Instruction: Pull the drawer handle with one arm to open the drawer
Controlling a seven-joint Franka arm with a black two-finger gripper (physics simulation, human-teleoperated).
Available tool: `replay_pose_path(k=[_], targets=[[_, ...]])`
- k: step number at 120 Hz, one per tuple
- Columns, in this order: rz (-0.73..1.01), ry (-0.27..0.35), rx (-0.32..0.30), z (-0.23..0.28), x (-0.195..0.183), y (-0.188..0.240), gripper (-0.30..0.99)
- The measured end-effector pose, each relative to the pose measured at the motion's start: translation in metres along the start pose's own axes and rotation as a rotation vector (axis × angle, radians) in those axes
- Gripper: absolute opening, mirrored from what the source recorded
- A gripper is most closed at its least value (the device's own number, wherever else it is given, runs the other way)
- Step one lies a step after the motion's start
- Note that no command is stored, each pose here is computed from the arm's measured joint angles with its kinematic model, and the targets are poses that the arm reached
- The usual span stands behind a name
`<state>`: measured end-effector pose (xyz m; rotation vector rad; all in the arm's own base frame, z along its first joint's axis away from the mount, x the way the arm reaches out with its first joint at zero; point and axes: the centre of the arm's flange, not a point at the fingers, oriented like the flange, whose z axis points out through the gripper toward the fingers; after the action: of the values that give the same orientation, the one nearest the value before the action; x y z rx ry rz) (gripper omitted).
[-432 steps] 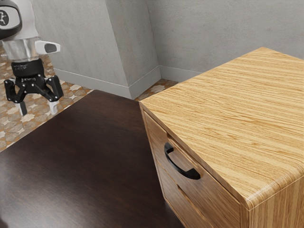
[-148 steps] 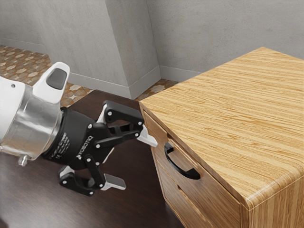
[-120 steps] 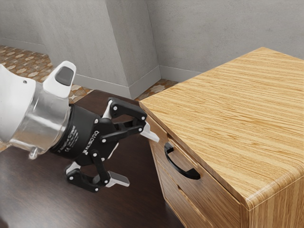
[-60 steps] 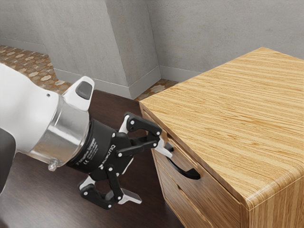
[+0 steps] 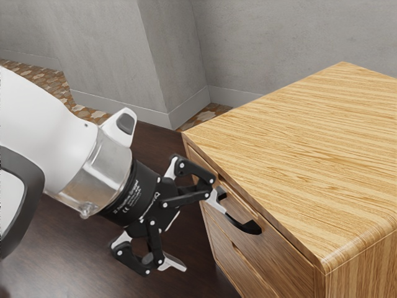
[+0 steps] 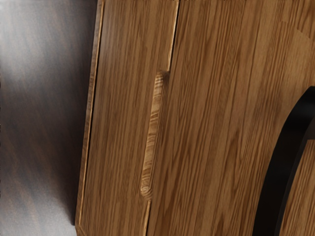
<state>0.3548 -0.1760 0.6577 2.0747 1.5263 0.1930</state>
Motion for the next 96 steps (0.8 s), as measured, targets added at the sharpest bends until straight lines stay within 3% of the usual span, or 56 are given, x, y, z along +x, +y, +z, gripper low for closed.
replay_pose_path(k=[63,96], targets=[[-0.05,-0.007,0.065,0.02,0.015,0.011,0.69],[-0.039,0.01,0.099,0.009,-0.003,-0.007,0.69]])
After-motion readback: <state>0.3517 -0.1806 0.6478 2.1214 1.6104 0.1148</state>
